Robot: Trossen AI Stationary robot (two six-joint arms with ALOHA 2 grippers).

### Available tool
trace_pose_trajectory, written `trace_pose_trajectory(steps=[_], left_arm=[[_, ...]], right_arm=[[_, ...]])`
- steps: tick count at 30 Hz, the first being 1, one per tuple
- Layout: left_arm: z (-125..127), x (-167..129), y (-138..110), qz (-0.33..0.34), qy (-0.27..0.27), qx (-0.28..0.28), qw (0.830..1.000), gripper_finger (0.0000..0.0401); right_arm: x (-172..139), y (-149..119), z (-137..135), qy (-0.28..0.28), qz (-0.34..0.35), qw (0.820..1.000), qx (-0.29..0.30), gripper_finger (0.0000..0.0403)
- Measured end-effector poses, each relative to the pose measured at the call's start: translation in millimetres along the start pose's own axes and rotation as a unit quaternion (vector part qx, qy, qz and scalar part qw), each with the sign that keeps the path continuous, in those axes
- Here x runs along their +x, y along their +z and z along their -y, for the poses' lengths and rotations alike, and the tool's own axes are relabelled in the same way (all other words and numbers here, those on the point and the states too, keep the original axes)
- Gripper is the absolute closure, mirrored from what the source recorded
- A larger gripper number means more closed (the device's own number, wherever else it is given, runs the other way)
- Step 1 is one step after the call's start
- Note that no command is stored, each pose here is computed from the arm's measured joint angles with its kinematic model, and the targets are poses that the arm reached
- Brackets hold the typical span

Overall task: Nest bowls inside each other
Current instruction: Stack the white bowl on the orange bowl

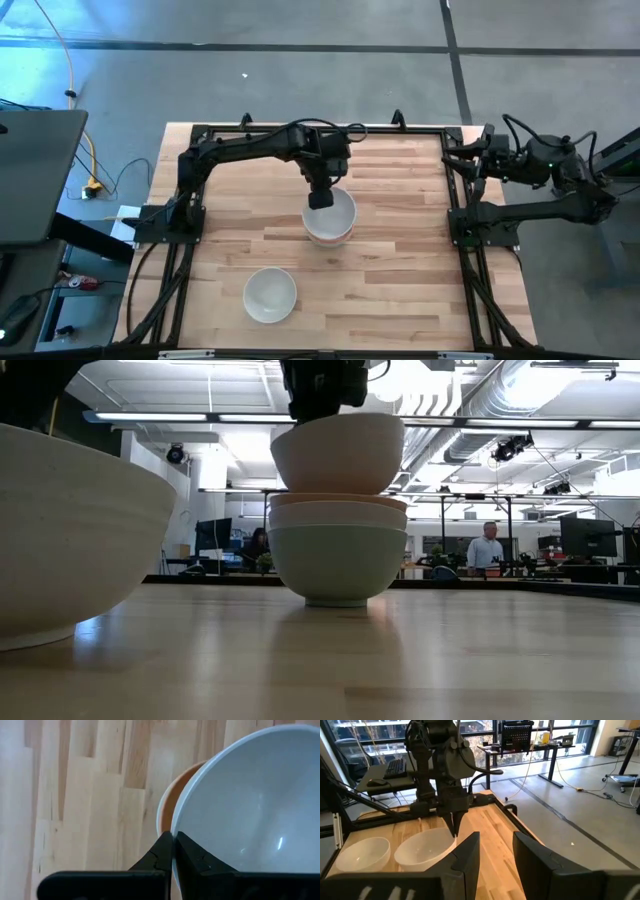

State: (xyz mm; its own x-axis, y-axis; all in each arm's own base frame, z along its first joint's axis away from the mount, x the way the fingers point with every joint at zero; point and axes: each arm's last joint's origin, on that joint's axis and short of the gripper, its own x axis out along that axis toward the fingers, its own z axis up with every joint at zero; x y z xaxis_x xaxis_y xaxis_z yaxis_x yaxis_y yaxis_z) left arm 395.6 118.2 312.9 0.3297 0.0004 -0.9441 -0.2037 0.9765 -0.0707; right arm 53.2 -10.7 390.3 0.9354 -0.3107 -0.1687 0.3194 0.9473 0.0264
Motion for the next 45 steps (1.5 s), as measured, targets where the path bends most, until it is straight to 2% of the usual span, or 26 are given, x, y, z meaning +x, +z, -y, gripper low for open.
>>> trace_pose_trajectory(steps=[10,21,38,45], left_arm=[[-1,0,0,0.001,0.012,-0.004,1.0,0.0401],[8,23,4,-0.023,0.01,0.001,1.0,0.0401],[3,22,1,-0.039,0.037,-0.01,0.999,0.0401],[4,42,-1,-0.081,0.034,-0.009,0.996,0.0401]], right_arm=[[0,0,0,0.0,0.0,1.0,0.0,0.0293],[0,0,0,0.001,0.0,1.0,0.004,0.0293],[0,0,-1,0.01,-0.001,1.0,0.018,0.0293],[0,0,-1,0.012,-0.001,1.0,0.026,0.0293]])
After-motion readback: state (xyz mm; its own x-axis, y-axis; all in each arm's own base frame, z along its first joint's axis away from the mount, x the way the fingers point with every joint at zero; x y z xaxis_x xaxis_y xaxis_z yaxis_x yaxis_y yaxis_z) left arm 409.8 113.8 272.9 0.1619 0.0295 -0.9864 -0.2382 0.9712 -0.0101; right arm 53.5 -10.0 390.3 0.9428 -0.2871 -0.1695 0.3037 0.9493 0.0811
